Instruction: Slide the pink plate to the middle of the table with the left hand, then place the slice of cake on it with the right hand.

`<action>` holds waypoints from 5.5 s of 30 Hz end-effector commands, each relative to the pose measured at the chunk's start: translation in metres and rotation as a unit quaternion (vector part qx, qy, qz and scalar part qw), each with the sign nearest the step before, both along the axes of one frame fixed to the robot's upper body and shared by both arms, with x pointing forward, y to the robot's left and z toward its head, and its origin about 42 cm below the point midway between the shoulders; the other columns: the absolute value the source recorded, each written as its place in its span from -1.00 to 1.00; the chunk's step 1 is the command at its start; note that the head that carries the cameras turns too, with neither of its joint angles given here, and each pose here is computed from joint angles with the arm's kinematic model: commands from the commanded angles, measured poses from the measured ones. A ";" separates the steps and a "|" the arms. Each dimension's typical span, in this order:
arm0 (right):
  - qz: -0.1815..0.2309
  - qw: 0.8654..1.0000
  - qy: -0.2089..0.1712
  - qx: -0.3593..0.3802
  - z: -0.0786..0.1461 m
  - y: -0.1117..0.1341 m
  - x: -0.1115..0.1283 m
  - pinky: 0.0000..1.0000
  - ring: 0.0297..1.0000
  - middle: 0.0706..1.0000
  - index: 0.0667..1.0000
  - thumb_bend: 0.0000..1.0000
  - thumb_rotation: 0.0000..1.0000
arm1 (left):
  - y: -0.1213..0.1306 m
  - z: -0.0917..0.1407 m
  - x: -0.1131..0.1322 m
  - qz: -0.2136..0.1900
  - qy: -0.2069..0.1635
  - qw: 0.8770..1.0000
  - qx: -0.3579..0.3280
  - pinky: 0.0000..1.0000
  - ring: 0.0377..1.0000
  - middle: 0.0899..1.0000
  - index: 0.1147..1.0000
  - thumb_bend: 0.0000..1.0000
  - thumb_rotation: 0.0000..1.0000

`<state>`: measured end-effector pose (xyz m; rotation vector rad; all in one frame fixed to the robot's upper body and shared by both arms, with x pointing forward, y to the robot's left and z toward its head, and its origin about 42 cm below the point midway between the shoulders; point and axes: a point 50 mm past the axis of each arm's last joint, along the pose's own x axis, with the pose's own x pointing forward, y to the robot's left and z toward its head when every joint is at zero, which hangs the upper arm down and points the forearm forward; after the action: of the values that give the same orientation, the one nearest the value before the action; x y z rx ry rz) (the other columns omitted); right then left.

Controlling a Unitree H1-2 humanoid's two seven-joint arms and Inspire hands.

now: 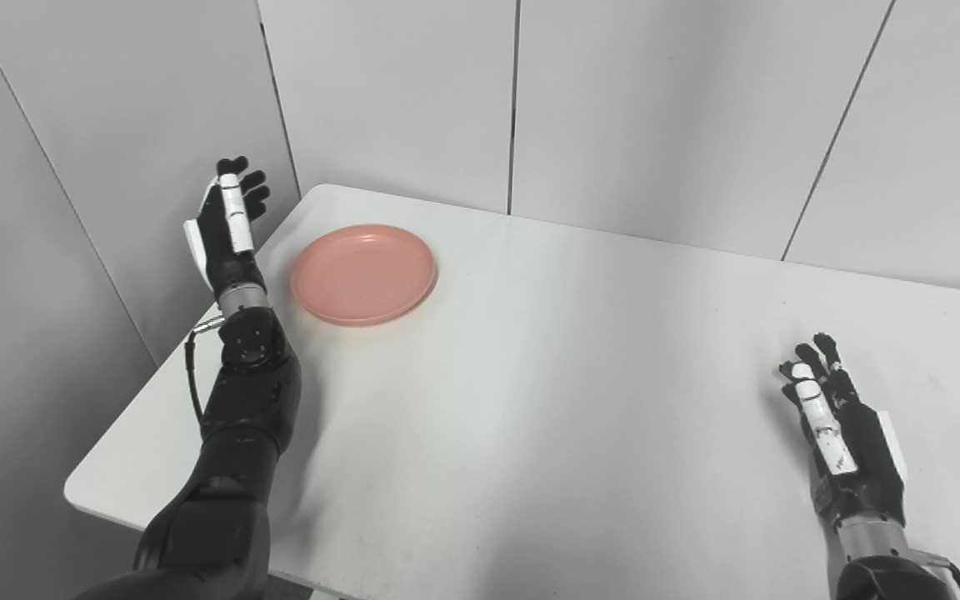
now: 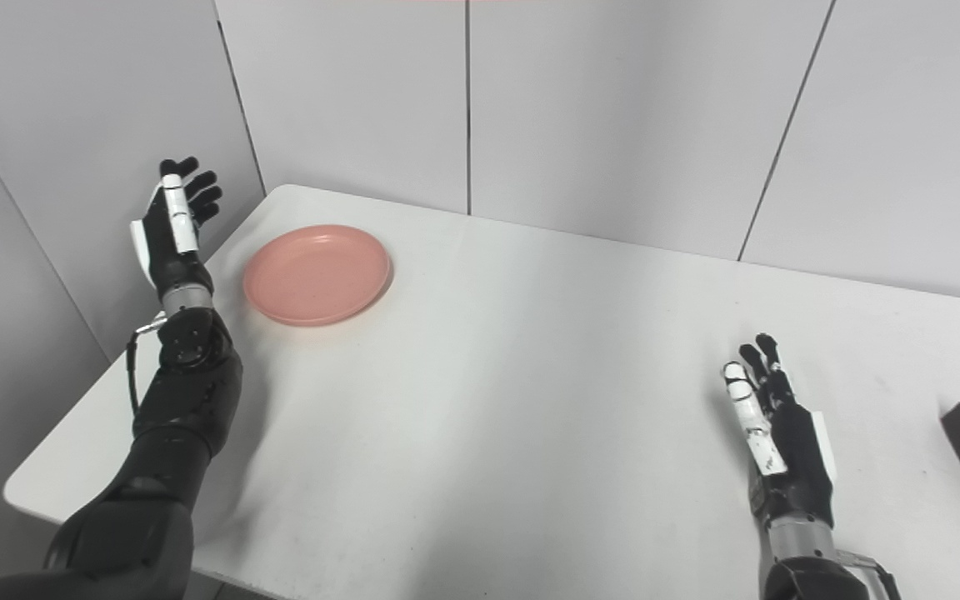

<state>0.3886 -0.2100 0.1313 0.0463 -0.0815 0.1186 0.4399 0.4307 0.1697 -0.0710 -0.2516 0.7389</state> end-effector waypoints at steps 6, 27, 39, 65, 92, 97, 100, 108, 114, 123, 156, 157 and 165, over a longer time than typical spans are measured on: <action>0.002 0.999 -0.033 0.005 0.013 -0.002 0.004 0.88 0.80 0.88 0.93 -0.08 0.36 | 0.013 0.024 0.013 0.003 -0.006 1.000 0.019 0.49 0.47 0.44 0.42 0.49 1.00; 0.000 0.999 -0.032 -0.001 0.021 -0.003 -0.002 0.84 0.79 0.86 0.92 -0.15 0.29 | -0.013 -0.007 0.028 -0.079 0.041 0.996 -0.027 0.73 0.63 0.58 0.57 0.55 1.00; -0.002 0.999 -0.032 -0.001 0.018 -0.003 -0.002 0.86 0.79 0.86 0.93 -0.14 0.33 | -0.031 -0.019 0.033 -0.134 0.060 0.988 -0.041 0.83 0.72 0.66 0.67 0.59 1.00; -0.001 1.000 -0.030 0.004 0.022 0.002 -0.003 0.86 0.78 0.85 0.91 -0.11 0.27 | -0.078 -0.015 0.041 -0.256 0.046 0.963 -0.076 0.73 0.70 0.64 0.63 0.58 1.00; 0.001 0.999 -0.033 -0.005 0.026 0.004 -0.005 0.83 0.79 0.86 0.91 -0.14 0.29 | -0.160 -0.004 0.033 -0.403 0.055 0.912 -0.059 0.71 0.75 0.72 0.69 0.57 1.00; 0.002 1.000 -0.030 -0.006 0.026 0.004 -0.005 0.86 0.80 0.86 0.92 -0.16 0.32 | -0.184 -0.004 0.027 -0.423 0.052 0.903 -0.051 0.70 0.75 0.72 0.70 0.54 0.95; 0.003 1.000 -0.029 -0.002 0.025 0.005 -0.004 0.87 0.81 0.87 0.92 -0.14 0.34 | -0.195 -0.006 0.023 -0.431 0.052 0.900 -0.048 0.71 0.74 0.71 0.70 0.53 0.92; 0.005 0.999 -0.031 0.007 0.026 0.008 -0.003 0.87 0.80 0.86 0.91 -0.11 0.33 | -0.224 -0.014 0.011 -0.481 0.096 0.872 -0.011 0.87 0.87 0.83 0.84 0.55 1.00; 0.009 0.999 -0.030 0.008 0.027 0.012 -0.003 0.87 0.82 0.88 0.93 -0.10 0.32 | -0.241 -0.014 -0.002 -0.486 0.093 0.869 0.011 0.95 0.93 0.89 0.89 0.46 1.00; 0.000 0.999 -0.036 -0.020 0.031 0.021 -0.006 0.75 0.76 0.81 0.86 -0.05 0.35 | -0.252 -0.019 -0.021 -0.496 0.084 0.864 0.014 1.00 1.00 0.98 0.97 0.52 1.00; -0.003 0.999 -0.026 -0.032 0.032 0.067 0.003 0.76 0.77 0.85 0.91 -0.14 0.48 | -0.219 -0.045 -0.032 -0.463 0.062 0.882 0.062 1.00 1.00 1.00 1.00 0.35 1.00; -0.002 0.999 -0.027 -0.036 0.033 0.067 0.003 0.76 0.77 0.86 0.92 -0.12 0.51 | -0.218 -0.046 -0.032 -0.462 0.061 0.883 0.062 1.00 1.00 1.00 1.00 0.35 1.00; -0.048 0.988 -0.074 -0.130 0.055 0.041 0.016 0.65 0.81 0.84 0.90 0.00 0.50 | -0.213 -0.050 -0.029 -0.463 0.065 0.882 0.062 1.00 1.00 1.00 1.00 0.38 1.00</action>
<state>0.3905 -0.1654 0.1511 -0.1694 -0.0922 0.0736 0.4090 0.2111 0.1198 -0.0248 -0.0887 -0.2299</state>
